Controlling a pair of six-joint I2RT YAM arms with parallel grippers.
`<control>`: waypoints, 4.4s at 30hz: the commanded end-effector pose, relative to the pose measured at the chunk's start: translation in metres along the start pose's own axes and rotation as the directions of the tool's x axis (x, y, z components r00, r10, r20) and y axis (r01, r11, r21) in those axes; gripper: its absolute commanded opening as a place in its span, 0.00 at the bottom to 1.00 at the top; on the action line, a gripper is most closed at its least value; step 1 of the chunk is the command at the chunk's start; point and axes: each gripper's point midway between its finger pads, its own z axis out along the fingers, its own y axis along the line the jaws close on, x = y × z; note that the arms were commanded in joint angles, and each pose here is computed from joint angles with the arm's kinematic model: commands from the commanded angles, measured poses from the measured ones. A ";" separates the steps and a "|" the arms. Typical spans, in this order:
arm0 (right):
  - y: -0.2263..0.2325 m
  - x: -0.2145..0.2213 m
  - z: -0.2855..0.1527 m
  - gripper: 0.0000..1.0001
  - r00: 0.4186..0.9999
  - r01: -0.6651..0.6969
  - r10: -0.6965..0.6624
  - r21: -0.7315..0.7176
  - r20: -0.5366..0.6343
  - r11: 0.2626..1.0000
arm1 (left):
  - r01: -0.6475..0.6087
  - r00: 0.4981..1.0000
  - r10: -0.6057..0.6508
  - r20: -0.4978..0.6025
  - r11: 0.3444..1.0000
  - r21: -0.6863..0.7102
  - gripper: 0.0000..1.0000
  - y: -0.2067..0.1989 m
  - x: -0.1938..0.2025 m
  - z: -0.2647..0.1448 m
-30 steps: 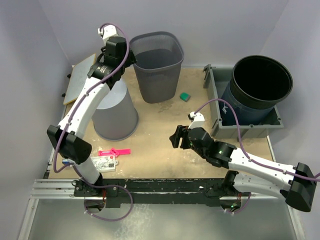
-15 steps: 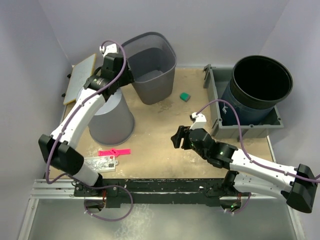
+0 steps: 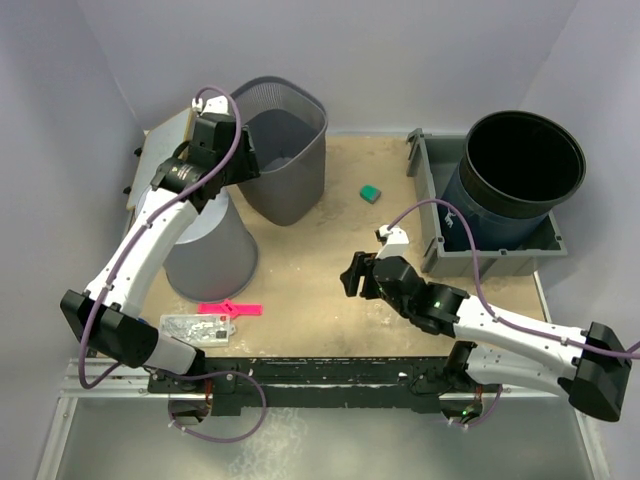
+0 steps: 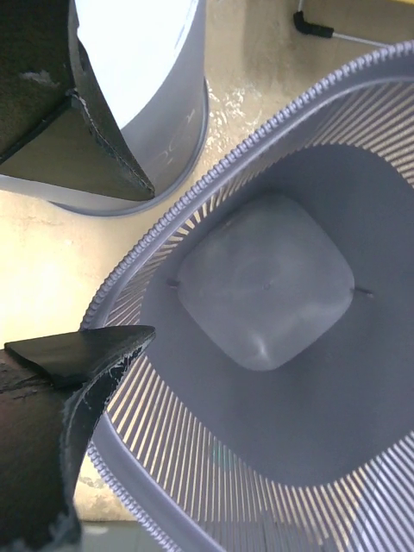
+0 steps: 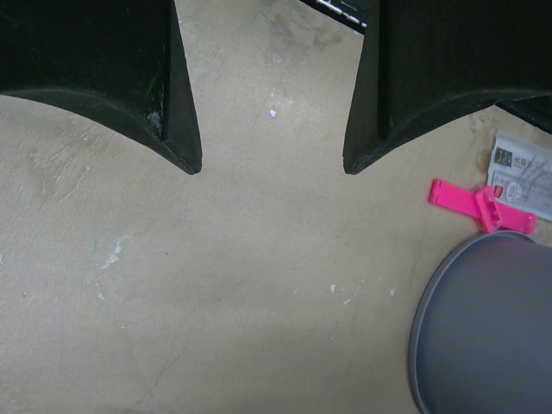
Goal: Turn the large container upside down
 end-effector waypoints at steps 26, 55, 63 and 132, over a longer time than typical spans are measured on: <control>0.002 -0.028 -0.010 0.71 0.996 0.022 -0.023 0.004 0.088 1.000 | -0.245 0.966 0.210 0.154 0.934 0.261 0.74 -0.119 -0.012 -0.072; 0.005 -0.033 -0.014 0.71 0.993 0.078 -0.077 -0.015 0.092 0.997 | -0.012 0.995 0.023 0.093 0.993 -0.121 0.67 0.012 0.044 -0.023; 0.045 -0.075 -0.032 0.76 0.945 0.301 -0.274 -0.146 0.180 0.942 | 0.045 0.995 -0.020 0.102 0.967 -0.252 0.67 0.078 0.058 -0.055; 0.025 -0.124 -0.050 0.06 0.948 -0.256 0.294 -0.254 0.124 0.933 | 0.085 0.995 -0.096 -0.002 0.871 0.484 0.66 -0.068 0.032 -0.092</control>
